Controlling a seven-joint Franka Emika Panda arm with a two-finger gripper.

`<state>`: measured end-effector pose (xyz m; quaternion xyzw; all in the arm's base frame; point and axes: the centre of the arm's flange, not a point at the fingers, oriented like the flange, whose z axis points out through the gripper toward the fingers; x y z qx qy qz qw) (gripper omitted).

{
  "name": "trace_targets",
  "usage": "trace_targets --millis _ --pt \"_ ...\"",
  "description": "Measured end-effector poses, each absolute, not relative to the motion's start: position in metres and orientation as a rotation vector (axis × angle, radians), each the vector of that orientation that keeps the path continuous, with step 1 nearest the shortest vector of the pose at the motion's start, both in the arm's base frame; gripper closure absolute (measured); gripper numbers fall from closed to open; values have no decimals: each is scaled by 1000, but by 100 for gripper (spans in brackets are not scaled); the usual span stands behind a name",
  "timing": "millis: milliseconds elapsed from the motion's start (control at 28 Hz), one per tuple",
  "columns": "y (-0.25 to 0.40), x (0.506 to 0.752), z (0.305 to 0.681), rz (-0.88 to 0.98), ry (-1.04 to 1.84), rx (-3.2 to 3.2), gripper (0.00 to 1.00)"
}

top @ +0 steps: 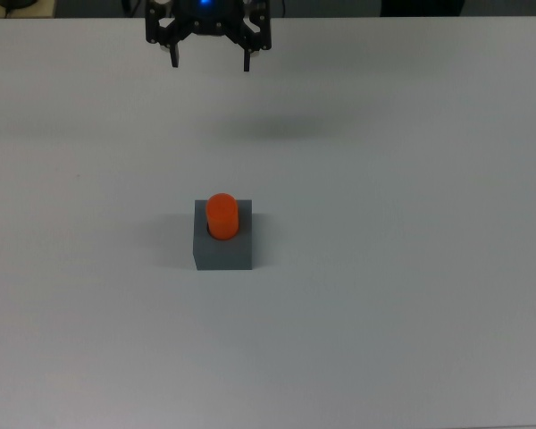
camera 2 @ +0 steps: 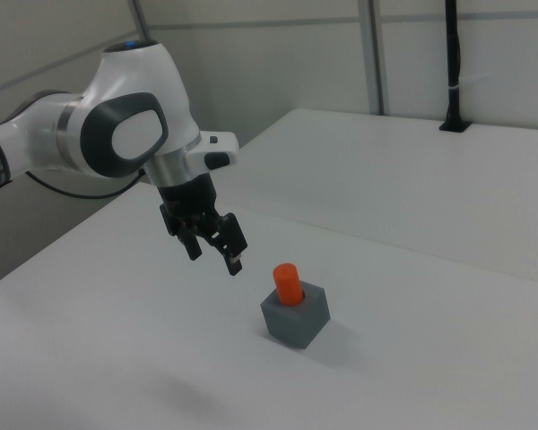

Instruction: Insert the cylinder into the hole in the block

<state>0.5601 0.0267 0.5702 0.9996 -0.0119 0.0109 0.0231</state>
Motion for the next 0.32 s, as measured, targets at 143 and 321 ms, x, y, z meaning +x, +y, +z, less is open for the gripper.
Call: trace_targets --millis 143,321 --pt "27 556 567 30 -35 3095 0" --pt "26 554 569 33 -36 3095 0"
